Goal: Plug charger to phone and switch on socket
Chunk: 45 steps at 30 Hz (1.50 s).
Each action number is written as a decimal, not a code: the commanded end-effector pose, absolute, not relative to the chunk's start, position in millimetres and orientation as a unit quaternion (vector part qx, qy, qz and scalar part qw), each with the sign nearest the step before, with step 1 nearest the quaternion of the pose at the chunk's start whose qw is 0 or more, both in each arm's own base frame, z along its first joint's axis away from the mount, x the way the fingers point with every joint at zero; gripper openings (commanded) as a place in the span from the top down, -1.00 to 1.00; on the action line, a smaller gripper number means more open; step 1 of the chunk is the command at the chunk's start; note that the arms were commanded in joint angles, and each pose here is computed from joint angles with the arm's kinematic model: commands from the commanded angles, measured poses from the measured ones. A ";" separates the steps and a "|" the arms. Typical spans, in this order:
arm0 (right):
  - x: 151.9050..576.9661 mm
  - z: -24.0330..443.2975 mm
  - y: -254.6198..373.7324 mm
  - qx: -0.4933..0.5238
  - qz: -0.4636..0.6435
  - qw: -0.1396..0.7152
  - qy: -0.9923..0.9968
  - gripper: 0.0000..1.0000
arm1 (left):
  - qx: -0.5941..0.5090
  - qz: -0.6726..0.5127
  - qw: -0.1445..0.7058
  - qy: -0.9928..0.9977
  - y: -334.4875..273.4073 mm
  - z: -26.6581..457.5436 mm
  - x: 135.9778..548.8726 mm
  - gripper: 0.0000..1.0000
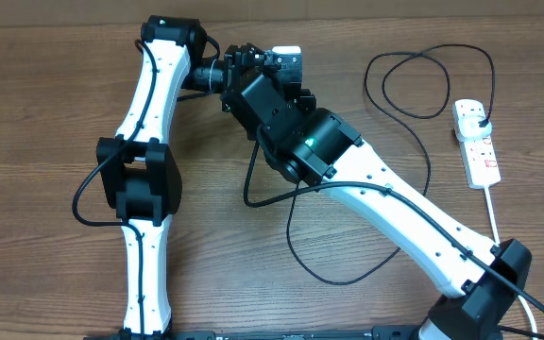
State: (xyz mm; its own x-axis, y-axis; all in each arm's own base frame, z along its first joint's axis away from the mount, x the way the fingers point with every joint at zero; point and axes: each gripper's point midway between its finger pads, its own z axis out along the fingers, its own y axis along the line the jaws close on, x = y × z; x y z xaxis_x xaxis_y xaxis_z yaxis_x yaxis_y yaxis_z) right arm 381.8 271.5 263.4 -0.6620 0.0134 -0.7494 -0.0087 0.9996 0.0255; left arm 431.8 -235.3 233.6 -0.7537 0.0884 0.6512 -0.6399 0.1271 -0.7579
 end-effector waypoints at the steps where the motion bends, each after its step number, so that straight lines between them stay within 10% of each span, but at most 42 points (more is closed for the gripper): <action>1: 383.7 277.1 272.5 0.006 0.020 0.426 0.905 0.03 | 0.192 0.650 0.286 -0.678 -234.6 250.1 434.0 -0.41; 45: 382.3 276.0 266.3 0.010 0.003 0.426 0.905 0.71 | 0.192 0.650 0.286 -0.677 -234.7 250.5 434.0 -0.42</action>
State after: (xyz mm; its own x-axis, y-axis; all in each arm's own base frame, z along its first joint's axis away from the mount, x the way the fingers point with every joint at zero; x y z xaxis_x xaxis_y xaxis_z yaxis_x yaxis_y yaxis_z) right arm 381.6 264.9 263.1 -0.6586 0.0056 -0.7525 0.0114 0.9999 -0.0026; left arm 431.8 -235.3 233.6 -0.7537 0.0884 0.6512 -0.6399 0.1271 -0.7579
